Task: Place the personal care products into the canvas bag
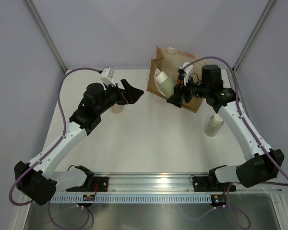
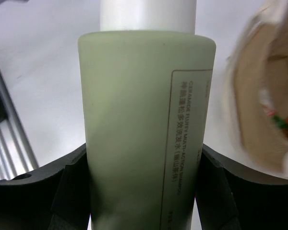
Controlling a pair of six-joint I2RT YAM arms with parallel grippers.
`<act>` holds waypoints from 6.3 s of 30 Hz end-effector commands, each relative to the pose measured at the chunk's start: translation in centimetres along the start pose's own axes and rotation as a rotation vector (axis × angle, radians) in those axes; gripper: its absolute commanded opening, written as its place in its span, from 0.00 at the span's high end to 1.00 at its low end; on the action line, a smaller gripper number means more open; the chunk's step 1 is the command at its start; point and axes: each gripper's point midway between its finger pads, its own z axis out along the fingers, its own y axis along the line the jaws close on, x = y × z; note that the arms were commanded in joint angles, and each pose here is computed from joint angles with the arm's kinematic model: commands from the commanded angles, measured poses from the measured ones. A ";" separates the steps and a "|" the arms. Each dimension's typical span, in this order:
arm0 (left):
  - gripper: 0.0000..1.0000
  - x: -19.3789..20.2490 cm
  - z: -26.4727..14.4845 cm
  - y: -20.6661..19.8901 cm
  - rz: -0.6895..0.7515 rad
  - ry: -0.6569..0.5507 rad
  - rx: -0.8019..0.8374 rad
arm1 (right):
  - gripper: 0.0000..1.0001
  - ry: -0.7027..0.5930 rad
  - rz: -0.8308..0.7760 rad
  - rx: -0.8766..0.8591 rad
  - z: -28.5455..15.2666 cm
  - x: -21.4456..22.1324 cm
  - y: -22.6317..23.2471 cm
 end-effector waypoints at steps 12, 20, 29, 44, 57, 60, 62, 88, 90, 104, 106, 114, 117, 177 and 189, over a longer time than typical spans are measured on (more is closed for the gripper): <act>0.01 1.3 -11.0 9.9 0.363 -0.060 -0.460 | 1.00 -0.155 -0.111 0.419 2.0 -12.2 -19.2; 0.01 3.1 -10.3 14.3 0.331 -0.034 -0.560 | 0.97 0.059 -0.017 0.351 4.7 -3.4 -20.2; 0.01 2.9 -5.6 17.3 0.303 0.003 -0.567 | 0.29 0.204 0.046 0.406 4.5 -0.2 -21.4; 0.02 0.7 -0.5 22.5 0.478 0.049 -0.682 | 0.01 0.029 -0.076 0.252 -2.9 -8.0 -11.5; 0.20 -0.2 4.4 24.7 0.506 0.116 -0.596 | 0.00 -0.115 -0.165 -0.102 -6.5 -2.2 2.6; 0.31 0.1 4.9 25.2 0.494 0.126 -0.586 | 0.01 -0.106 -0.155 -0.149 -6.1 -0.4 3.4; 0.39 0.1 5.0 25.4 0.487 0.129 -0.577 | 0.01 -0.111 -0.151 -0.205 -5.9 0.4 4.4; 0.95 5.9 4.8 11.5 0.185 0.266 0.182 | 0.02 0.091 0.069 -0.187 0.7 7.4 4.6; 0.96 6.3 4.6 10.7 0.125 0.260 0.227 | 0.02 0.068 0.071 -0.110 1.9 7.0 3.6; 0.97 11.0 4.3 8.4 -0.069 0.322 0.370 | 0.01 0.131 0.131 0.176 11.4 10.8 2.5; 0.97 11.8 4.4 8.6 -0.079 0.333 0.359 | 0.00 0.151 0.149 0.198 13.4 10.8 2.2; 0.97 14.6 4.4 9.2 -0.093 0.379 0.335 | 0.00 0.181 0.270 0.254 17.8 12.6 0.7; 0.97 15.0 4.3 9.4 -0.094 0.385 0.331 | 0.00 0.216 0.247 0.308 17.9 13.9 0.1; 0.01 3.7 -14.2 8.5 0.084 -0.164 -0.241 | 1.00 0.378 0.161 -0.509 10.5 7.4 6.2; 0.01 6.6 -11.7 9.9 0.033 -0.067 -0.203 | 1.00 0.171 0.133 -0.543 8.7 0.5 7.5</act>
